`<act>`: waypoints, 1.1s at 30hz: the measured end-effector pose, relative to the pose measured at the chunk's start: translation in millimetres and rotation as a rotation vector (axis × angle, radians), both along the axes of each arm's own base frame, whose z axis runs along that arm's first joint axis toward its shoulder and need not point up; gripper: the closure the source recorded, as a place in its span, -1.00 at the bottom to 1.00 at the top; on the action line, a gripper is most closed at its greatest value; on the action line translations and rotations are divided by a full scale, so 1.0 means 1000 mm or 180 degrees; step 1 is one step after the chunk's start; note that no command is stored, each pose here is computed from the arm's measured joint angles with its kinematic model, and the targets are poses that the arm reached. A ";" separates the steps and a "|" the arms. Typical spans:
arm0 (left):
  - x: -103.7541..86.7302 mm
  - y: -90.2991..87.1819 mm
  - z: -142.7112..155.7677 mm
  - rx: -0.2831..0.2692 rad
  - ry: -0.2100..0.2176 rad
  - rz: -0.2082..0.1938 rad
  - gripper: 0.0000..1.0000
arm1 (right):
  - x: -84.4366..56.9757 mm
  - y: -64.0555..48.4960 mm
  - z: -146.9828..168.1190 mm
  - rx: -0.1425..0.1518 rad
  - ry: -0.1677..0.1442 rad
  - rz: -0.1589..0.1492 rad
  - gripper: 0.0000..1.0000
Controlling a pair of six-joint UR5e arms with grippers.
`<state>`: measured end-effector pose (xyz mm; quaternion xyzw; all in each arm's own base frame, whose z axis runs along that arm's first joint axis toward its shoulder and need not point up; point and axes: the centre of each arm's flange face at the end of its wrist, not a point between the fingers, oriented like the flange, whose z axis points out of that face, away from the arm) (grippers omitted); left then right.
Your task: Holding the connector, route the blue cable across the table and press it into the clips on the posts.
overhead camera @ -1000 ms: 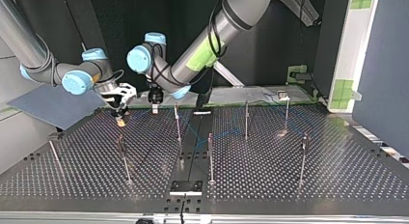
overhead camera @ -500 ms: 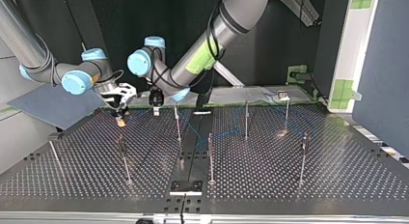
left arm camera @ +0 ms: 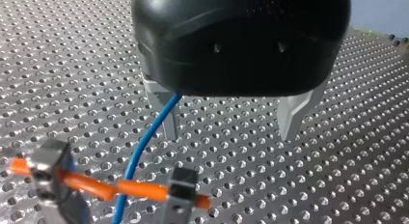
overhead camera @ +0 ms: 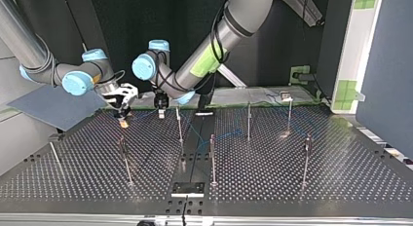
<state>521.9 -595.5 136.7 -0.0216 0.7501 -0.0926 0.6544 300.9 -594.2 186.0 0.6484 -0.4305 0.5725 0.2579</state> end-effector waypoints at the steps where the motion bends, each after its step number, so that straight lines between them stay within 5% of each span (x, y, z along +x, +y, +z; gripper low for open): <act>1: 0.000 0.000 0.000 -0.0006 0.0002 -0.0002 -1.00 | 0.001 0.000 0.000 0.0001 -0.0005 0.0022 1.00; 3: -0.001 -0.001 0.001 -0.0025 -0.0001 -0.0008 -1.00 | 0.002 0.001 0.000 0.0004 -0.0018 0.0069 1.00; 5: -0.002 -0.003 0.001 -0.0039 -0.0008 -0.0019 -0.46 | 0.002 0.001 0.000 0.0007 -0.0025 0.0094 1.00; 6: -0.002 -0.003 0.001 -0.0042 -0.0010 -0.0026 -0.46 | 0.002 0.002 0.000 0.0008 -0.0028 0.0103 1.00; 8: -0.002 -0.005 0.001 -0.0047 -0.0019 -0.0037 0.39 | 0.002 0.002 0.000 0.0010 -0.0031 0.0110 1.00; 9: -0.003 -0.005 0.002 -0.0050 -0.0024 -0.0042 0.39 | 0.003 0.002 0.000 0.0010 -0.0032 0.0112 1.00; 11: -0.003 -0.007 0.003 -0.0059 -0.0033 -0.0048 1.00 | 0.002 0.002 0.000 0.0010 -0.0032 0.0113 1.00; 26: -0.009 -0.005 0.012 -0.0078 0.0000 0.0108 1.00 | 0.001 0.001 0.003 0.0001 -0.0046 0.0102 1.00; 33: -0.014 -0.006 0.051 -0.0174 -0.0088 0.0141 1.00 | 0.001 -0.001 0.028 -0.0092 -0.0131 0.0091 1.00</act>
